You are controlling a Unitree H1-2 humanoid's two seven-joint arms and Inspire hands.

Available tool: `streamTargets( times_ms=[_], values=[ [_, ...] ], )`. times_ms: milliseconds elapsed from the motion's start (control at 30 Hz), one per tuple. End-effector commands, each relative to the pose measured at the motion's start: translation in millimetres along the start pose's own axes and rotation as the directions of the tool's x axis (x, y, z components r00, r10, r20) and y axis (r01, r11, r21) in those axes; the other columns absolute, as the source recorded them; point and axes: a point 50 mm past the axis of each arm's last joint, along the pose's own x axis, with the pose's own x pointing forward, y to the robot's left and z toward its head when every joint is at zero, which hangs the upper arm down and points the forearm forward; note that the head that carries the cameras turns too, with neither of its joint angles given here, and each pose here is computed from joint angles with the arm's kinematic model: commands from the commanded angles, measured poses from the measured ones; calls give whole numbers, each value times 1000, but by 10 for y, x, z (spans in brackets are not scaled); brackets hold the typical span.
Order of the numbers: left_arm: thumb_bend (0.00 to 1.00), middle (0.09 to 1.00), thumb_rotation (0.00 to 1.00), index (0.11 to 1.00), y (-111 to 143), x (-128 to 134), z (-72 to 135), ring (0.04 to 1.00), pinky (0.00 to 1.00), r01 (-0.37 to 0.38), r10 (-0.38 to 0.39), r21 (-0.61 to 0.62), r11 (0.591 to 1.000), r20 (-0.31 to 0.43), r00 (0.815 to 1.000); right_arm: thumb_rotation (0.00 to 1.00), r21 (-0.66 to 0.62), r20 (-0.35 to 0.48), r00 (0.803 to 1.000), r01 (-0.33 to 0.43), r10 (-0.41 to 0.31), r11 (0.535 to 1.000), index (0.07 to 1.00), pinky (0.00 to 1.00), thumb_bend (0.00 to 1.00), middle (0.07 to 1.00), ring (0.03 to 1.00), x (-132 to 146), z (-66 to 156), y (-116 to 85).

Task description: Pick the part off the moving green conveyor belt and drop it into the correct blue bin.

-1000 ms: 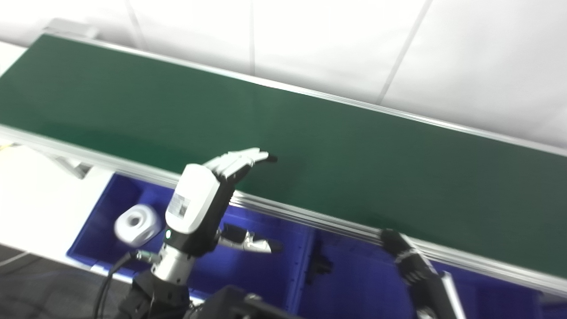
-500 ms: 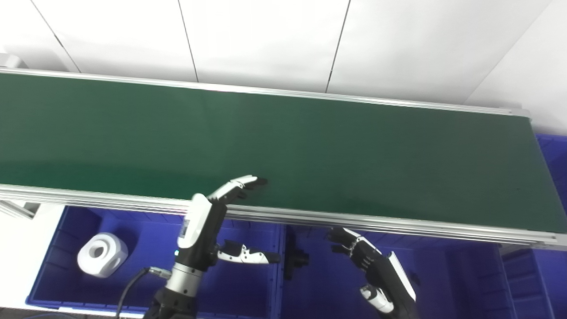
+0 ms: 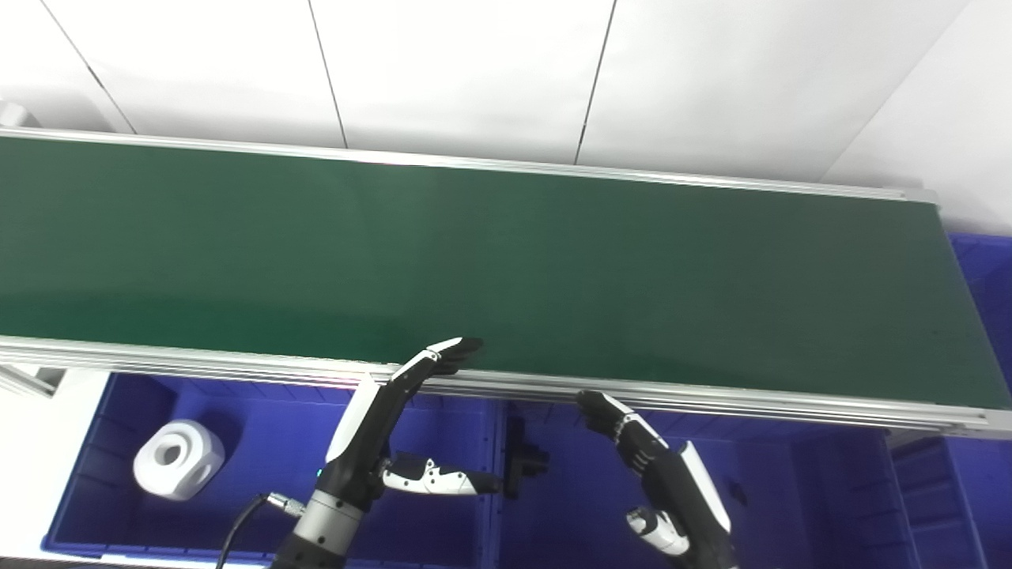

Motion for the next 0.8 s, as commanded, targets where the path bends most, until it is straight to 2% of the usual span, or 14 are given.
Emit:
streamTargets(
  times_ms=[0, 167, 300, 567, 767],
  values=[
    [808, 851, 390, 823, 56, -35, 71, 844, 806, 16, -15, -15, 1000, 40, 999, 887, -8, 66, 998, 14, -13, 1000, 881, 899, 908, 896, 906, 29, 90, 4],
    [810, 857, 403, 823, 102, -91, 64, 849, 806, 64, -61, -59, 996, 45, 997, 894, -23, 65, 998, 20, -18, 1000, 884, 899, 920, 901, 908, 42, 98, 60],
    [844, 857, 490, 798, 123, -160, 77, 849, 773, 88, -84, -113, 990, 44, 996, 898, -38, 71, 997, 21, -18, 999, 895, 910, 902, 914, 919, 57, 117, 94],
    [880, 850, 600, 796, 143, -275, 82, 843, 753, 81, -77, -208, 975, 30, 997, 888, -34, 78, 997, 28, -25, 999, 900, 916, 915, 927, 931, 91, 113, 98],
    [859, 859, 606, 809, 129, -222, 57, 848, 770, 95, -89, -207, 974, 36, 995, 890, -48, 82, 996, 29, -25, 998, 898, 914, 925, 928, 930, 90, 120, 64]
  ],
)
